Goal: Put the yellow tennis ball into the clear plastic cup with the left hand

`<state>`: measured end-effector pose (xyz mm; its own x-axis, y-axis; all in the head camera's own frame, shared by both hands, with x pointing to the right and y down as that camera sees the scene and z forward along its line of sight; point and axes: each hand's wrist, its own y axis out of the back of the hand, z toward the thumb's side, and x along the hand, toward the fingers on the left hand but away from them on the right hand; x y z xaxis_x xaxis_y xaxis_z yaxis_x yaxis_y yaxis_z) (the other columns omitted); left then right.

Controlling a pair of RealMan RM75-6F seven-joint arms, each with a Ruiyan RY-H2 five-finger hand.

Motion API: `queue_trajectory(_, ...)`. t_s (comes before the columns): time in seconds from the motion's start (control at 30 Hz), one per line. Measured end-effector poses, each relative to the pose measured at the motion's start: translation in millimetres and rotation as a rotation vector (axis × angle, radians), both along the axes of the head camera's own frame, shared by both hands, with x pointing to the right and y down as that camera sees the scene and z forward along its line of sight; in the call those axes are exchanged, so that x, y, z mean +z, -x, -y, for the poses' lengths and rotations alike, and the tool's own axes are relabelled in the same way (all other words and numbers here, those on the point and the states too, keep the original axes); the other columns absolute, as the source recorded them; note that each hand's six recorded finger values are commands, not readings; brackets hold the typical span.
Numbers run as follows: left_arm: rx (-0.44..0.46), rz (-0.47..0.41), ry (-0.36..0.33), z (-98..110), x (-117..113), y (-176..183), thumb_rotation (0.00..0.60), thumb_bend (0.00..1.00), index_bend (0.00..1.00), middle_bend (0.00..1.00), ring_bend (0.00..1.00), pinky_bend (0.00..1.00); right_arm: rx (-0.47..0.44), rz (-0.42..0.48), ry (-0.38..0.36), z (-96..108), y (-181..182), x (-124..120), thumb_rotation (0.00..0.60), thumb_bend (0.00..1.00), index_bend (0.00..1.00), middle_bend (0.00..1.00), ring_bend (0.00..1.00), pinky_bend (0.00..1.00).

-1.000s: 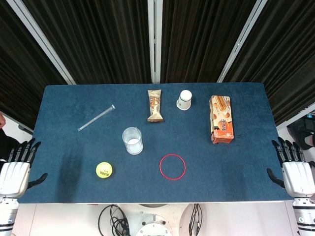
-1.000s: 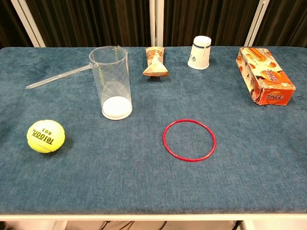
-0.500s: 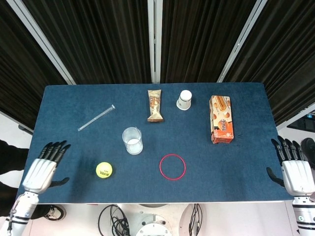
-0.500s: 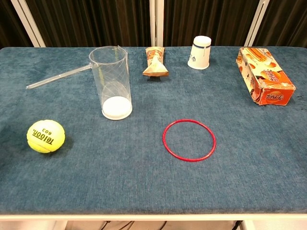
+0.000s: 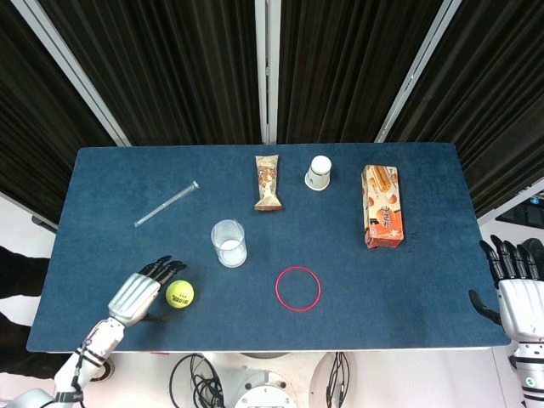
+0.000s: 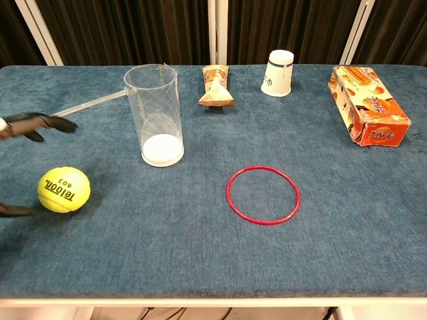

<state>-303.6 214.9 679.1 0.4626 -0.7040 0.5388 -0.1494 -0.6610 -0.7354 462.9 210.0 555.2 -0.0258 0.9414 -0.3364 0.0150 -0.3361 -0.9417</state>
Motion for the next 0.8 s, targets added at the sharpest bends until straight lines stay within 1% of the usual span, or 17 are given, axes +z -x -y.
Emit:
queue_trajectory(0.07,0.011,0.006,0.016,-1.3,7.7,-2.2,0.600,0.14,0.16,0.14,0.08,0.26,0.003,0.002,-0.001,-0.1,-1.2,-0.6,0.600,0.24,0.00,0.00,0.00,0.00)
queue_trajectory(0.13,0.020,0.018,0.029,-2.1,15.2,-3.1,0.600,0.15,0.19,0.17,0.12,0.30,0.004,0.003,-0.002,-0.4,-2.2,-1.1,0.600,0.24,0.00,0.00,0.00,0.00)
queue_trajectory(0.2,0.025,0.033,0.034,-2.8,19.9,-3.0,0.600,0.16,0.23,0.22,0.18,0.38,0.006,0.003,-0.003,-0.6,-3.2,-1.3,0.600,0.24,0.00,0.00,0.00,0.00)
queue_trajectory(0.3,0.035,0.042,0.051,-5.4,23.9,-3.8,0.600,0.16,0.24,0.25,0.23,0.46,0.011,0.002,-0.001,-0.9,-5.5,-0.7,0.600,0.24,0.00,0.00,0.00,0.00)
queue_trajectory(0.5,0.032,0.026,0.062,-4.9,27.2,-6.9,0.600,0.17,0.26,0.28,0.27,0.55,0.015,0.004,0.004,-2.0,-7.2,1.6,0.600,0.23,0.00,0.00,0.00,0.00)
queue_trajectory(0.57,0.032,0.020,0.057,-3.9,27.9,-8.2,0.600,0.17,0.30,0.32,0.30,0.57,0.017,0.003,0.004,-2.3,-8.1,1.7,0.600,0.24,0.00,0.00,0.00,0.00)
queue_trajectory(0.7,0.024,0.003,0.034,-0.7,28.8,-10.9,0.600,0.20,0.41,0.44,0.40,0.67,0.022,0.000,0.003,-2.1,-10.0,1.1,0.600,0.24,0.00,0.00,0.00,0.00)
queue_trajectory(0.8,0.015,-0.010,0.008,1.9,28.2,-12.9,0.600,0.20,0.49,0.50,0.46,0.72,0.025,-0.001,0.003,-2.0,-11.2,1.2,0.600,0.24,0.00,0.00,0.00,0.00)
